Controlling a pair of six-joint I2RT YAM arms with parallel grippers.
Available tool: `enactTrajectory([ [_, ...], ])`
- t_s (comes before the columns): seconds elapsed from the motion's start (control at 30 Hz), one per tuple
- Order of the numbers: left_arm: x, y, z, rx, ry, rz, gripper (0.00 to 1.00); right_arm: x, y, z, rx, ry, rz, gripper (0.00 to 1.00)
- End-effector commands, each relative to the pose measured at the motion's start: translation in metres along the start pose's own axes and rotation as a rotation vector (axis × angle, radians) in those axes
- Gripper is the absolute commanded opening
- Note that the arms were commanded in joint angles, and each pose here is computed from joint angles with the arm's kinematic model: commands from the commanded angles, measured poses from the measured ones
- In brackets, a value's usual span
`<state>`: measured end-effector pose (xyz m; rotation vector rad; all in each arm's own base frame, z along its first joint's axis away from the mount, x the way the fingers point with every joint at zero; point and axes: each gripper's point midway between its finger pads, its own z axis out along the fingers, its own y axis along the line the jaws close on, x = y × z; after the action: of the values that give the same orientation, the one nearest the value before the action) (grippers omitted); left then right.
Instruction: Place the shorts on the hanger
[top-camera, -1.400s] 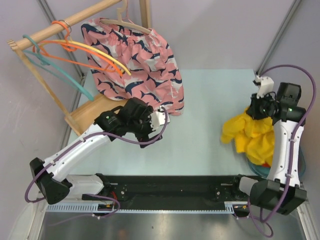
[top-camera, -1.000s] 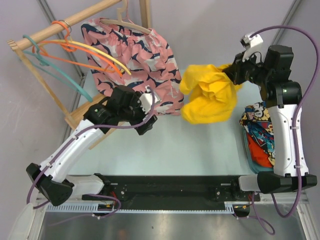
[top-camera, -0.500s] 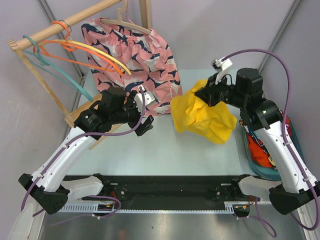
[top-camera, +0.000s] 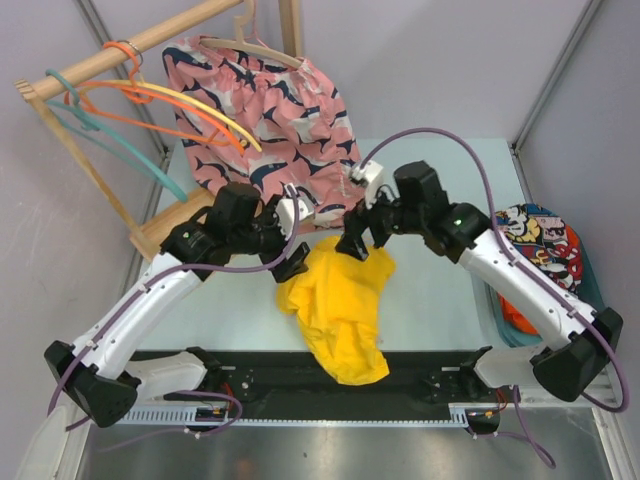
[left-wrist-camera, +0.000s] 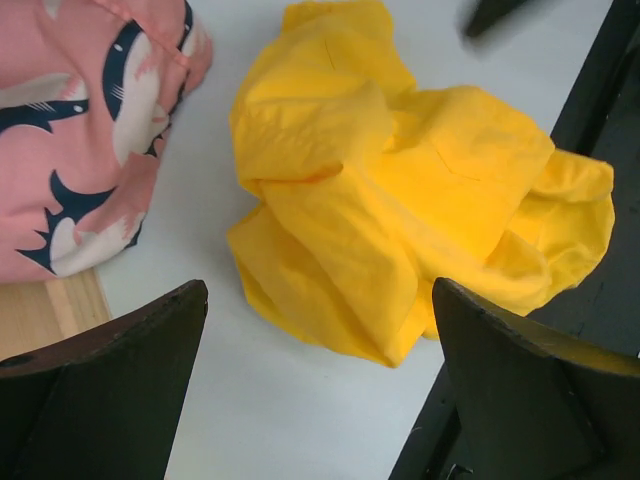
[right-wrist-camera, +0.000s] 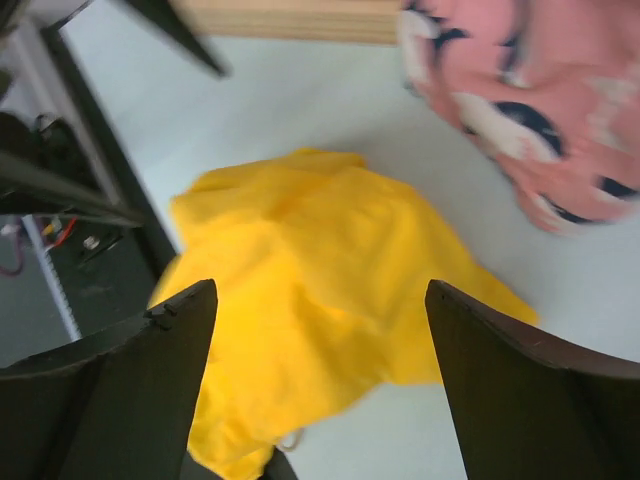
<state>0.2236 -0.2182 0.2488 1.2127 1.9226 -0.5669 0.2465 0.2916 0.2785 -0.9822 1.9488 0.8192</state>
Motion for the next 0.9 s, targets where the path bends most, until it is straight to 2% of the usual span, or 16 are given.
enactTrajectory([
  [0.0, 0.006, -0.016, 0.004, 0.065, -0.012, 0.124, 0.99, 0.002, -0.080, -0.046, 0.177, -0.027, 0.081, 0.88],
  [0.07, 0.012, -0.037, 0.019, 0.101, 0.024, 0.242, 0.99, 0.030, -0.105, -0.057, 0.229, 0.060, 0.112, 0.87],
  [0.13, 0.010, -0.041, 0.036, 0.070, 0.047, 0.318, 0.99, 0.054, -0.134, -0.069, 0.287, 0.113, 0.186, 0.86],
  [0.17, 0.005, -0.058, 0.046, 0.103, 0.049, 0.368, 1.00, 0.059, -0.142, -0.073, 0.297, 0.118, 0.205, 0.85],
  [0.33, -0.037, -0.078, 0.098, 0.051, 0.064, 0.538, 1.00, 0.077, -0.162, -0.082, 0.301, 0.106, 0.356, 0.85],
  [0.43, -0.013, -0.111, 0.136, 0.145, 0.197, 0.637, 1.00, 0.078, -0.165, -0.085, 0.308, 0.097, 0.377, 0.85],
  [0.5, 0.007, -0.120, 0.155, 0.142, 0.287, 0.692, 1.00, 0.078, -0.169, -0.090, 0.323, 0.085, 0.385, 0.85],
  [0.63, 0.044, -0.111, 0.179, 0.120, 0.414, 0.721, 0.96, 0.078, -0.178, -0.097, 0.340, 0.064, 0.404, 0.86],
  [0.67, 0.051, -0.108, 0.179, 0.121, 0.444, 0.726, 0.91, 0.079, -0.179, -0.099, 0.342, 0.063, 0.404, 0.86],
  [0.7, 0.055, -0.108, 0.178, 0.125, 0.460, 0.734, 0.71, 0.079, -0.180, -0.101, 0.345, 0.059, 0.406, 0.86],
  [0.77, 0.044, -0.110, 0.167, 0.144, 0.439, 0.743, 0.43, 0.080, -0.178, -0.101, 0.337, 0.062, 0.407, 0.86],
  [0.8, 0.032, -0.114, 0.162, 0.157, 0.398, 0.740, 0.06, 0.079, -0.178, -0.101, 0.335, 0.059, 0.404, 0.86],
  [0.83, 0.017, -0.118, 0.155, 0.171, 0.348, 0.734, 0.00, 0.079, -0.179, -0.100, 0.331, 0.056, 0.405, 0.85],
  [0.87, -0.024, -0.124, 0.135, 0.175, 0.232, 0.730, 0.00, 0.078, -0.179, -0.099, 0.327, 0.052, 0.409, 0.85],
])
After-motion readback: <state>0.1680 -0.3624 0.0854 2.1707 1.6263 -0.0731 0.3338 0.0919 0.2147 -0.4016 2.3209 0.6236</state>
